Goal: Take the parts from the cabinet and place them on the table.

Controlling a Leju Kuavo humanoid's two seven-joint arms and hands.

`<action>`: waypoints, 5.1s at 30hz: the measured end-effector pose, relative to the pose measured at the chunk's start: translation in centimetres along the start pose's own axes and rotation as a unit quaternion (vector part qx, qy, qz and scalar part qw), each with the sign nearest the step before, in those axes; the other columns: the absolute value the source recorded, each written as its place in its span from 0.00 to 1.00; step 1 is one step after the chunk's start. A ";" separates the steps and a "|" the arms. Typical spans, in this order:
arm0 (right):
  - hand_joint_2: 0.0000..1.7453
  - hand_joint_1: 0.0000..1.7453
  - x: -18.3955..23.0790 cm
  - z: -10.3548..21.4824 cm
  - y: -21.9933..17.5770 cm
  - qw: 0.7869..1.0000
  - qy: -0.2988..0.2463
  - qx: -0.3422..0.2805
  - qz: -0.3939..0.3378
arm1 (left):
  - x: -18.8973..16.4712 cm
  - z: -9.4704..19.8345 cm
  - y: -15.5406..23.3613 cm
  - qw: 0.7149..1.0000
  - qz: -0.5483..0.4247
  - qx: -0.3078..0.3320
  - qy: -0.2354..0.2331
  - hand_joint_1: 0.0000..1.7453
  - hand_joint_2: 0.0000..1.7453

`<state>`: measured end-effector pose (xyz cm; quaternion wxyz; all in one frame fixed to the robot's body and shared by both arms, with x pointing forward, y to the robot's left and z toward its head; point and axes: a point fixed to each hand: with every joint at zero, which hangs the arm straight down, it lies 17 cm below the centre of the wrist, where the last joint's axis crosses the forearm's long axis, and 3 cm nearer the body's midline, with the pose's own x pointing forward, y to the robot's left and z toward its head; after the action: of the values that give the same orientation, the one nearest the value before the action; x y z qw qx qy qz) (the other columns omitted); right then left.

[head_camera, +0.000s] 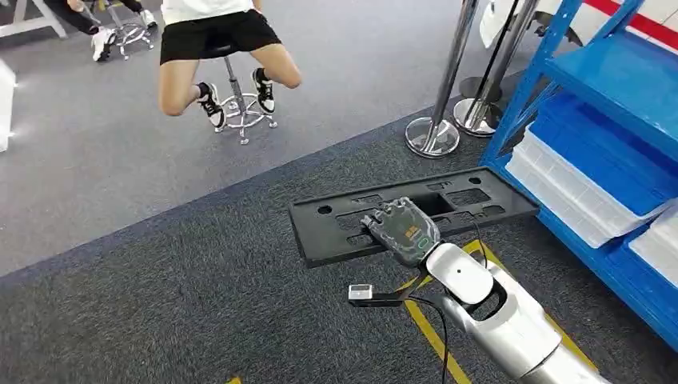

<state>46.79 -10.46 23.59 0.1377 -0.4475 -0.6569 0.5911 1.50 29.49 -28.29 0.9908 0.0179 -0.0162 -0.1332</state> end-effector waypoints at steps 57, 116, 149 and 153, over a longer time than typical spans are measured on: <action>1.00 1.00 -1.8 2.8 -4.6 0.997 0.034 -0.051 -0.040 | -0.4 0.1 -1.8 0.999 -0.027 -0.025 0.017 0.00 1.00; 1.00 1.00 -6.4 -2.0 -6.1 0.998 0.026 -0.043 -0.045 | 2.1 0.5 -4.0 0.997 0.051 -0.057 -0.023 0.00 1.00; 1.00 1.00 -4.2 -5.5 -3.2 0.997 -0.046 0.047 0.035 | 1.9 0.6 -2.6 0.995 0.058 -0.057 -0.058 0.00 1.00; 1.00 1.00 -4.1 -5.9 -3.5 0.997 -0.049 0.046 0.038 | 1.9 0.6 -2.9 0.995 0.058 -0.058 -0.058 0.00 1.00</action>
<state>51.82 -9.35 29.77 0.1036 -0.4357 -0.6177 0.6465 2.58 26.19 -27.79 0.9936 -0.0484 -0.0664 -0.0772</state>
